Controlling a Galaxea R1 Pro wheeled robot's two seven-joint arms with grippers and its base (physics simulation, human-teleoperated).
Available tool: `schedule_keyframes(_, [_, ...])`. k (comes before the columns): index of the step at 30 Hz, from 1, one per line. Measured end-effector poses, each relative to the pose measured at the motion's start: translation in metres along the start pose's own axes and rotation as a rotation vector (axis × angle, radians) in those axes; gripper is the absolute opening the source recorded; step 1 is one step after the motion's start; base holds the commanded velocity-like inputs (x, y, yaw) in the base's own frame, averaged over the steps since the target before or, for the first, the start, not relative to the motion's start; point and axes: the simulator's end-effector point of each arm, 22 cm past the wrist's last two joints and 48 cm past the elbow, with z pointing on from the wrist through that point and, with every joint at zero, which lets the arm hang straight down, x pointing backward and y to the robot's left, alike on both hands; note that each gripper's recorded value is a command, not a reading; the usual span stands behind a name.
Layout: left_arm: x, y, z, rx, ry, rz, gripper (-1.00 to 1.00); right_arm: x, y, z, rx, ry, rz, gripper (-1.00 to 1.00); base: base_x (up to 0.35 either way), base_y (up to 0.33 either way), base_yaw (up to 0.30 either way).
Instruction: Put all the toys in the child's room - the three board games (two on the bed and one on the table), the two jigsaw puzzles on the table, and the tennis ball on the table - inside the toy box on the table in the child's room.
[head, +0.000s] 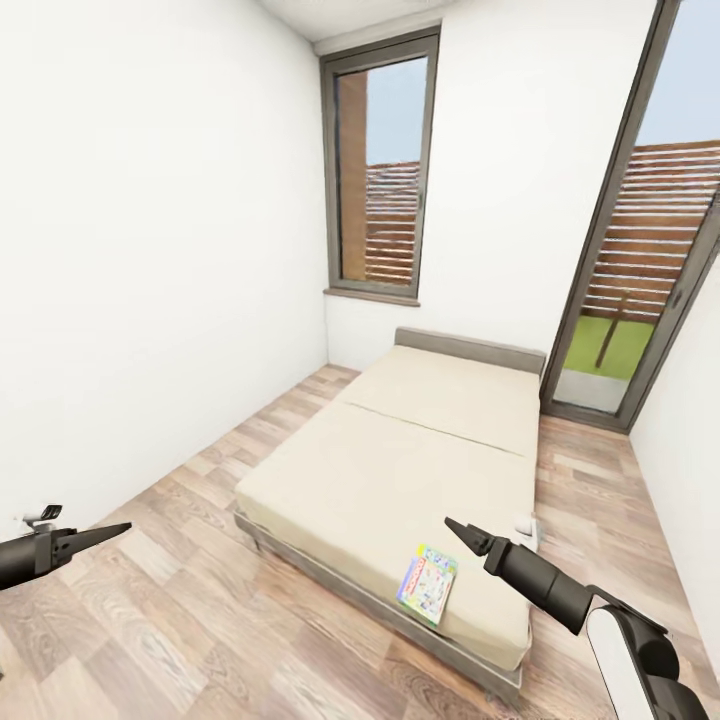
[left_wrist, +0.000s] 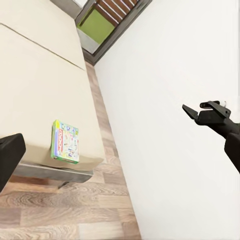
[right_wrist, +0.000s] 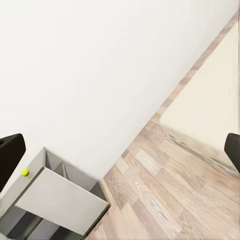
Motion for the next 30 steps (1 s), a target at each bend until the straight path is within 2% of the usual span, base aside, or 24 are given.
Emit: schedule_keyframes(30, [-0.009, -0.013, -0.005, 0.01, -0.019, 0.03, 1.0, -0.01, 0.013, -0.004, -0.018, -0.021, -0.021, 1.0, 0.0, 0.136, -0.199])
